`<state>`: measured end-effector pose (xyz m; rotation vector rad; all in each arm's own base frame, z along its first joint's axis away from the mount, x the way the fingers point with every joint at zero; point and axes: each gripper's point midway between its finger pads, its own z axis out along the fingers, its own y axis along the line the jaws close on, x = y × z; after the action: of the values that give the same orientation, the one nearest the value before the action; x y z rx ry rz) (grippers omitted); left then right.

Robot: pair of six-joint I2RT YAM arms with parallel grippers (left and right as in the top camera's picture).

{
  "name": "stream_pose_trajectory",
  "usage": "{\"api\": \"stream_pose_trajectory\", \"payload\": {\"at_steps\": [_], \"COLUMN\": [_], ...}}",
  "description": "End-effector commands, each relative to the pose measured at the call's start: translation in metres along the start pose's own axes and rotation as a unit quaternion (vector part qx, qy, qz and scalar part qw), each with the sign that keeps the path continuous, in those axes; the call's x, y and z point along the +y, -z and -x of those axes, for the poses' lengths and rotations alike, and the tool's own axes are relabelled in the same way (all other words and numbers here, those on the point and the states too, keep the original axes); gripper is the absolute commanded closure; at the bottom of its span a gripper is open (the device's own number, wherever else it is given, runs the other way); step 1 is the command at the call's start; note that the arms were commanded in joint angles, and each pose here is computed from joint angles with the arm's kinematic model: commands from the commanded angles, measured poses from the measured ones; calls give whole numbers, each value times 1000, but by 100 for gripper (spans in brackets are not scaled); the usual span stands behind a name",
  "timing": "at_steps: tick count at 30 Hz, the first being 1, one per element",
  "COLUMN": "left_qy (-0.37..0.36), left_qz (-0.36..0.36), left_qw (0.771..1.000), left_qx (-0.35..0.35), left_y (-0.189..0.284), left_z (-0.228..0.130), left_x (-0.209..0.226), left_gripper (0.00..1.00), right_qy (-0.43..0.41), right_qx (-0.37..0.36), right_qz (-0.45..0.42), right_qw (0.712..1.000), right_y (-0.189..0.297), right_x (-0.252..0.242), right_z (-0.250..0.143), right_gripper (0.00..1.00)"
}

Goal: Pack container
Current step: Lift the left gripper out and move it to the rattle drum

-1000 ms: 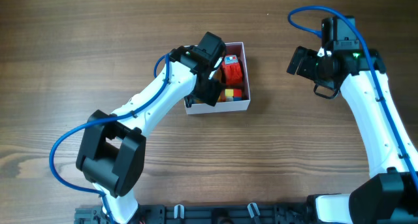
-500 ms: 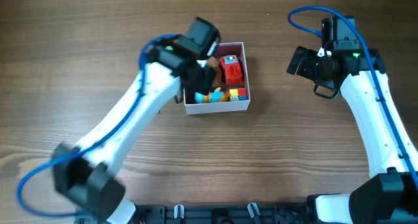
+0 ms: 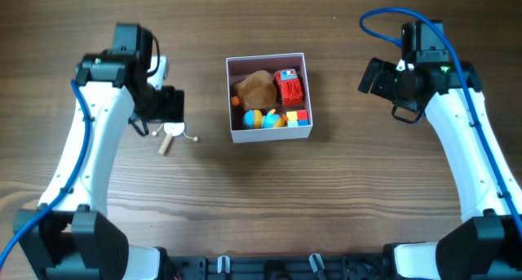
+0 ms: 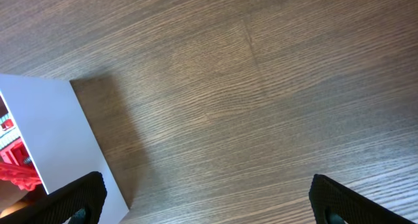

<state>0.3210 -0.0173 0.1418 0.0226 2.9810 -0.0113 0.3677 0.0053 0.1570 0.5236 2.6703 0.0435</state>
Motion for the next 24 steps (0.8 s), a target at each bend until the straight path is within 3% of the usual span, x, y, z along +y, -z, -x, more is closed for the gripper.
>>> {"api": "stream_pose_trajectory", "payload": {"at_steps": [1, 4, 10, 18, 24], "left_qy": [-46, -101, -106, -108, -107], "left_qz": [-21, -23, -25, -27, -31], "left_qw": [998, 994, 993, 991, 987], "left_qx": [34, 37, 53, 69, 115], "left_y": [-40, -59, -69, -90, -114], "left_z": [-22, -29, -39, -39, -50], "left_x": [2, 2, 3, 4, 4], "left_gripper": [20, 36, 34, 46, 47], "right_qy": [-1, -1, -1, -1, -1], "right_qx": [6, 6, 6, 6, 6], "right_qz": [2, 2, 2, 2, 2], "right_qw": [1000, 1000, 1000, 1000, 1000], "right_y": [-3, -3, -3, -3, -3], "right_x": [0, 0, 0, 0, 0], "right_z": [-2, -2, -2, -2, -2], "right_gripper": [0, 0, 0, 0, 0]}}
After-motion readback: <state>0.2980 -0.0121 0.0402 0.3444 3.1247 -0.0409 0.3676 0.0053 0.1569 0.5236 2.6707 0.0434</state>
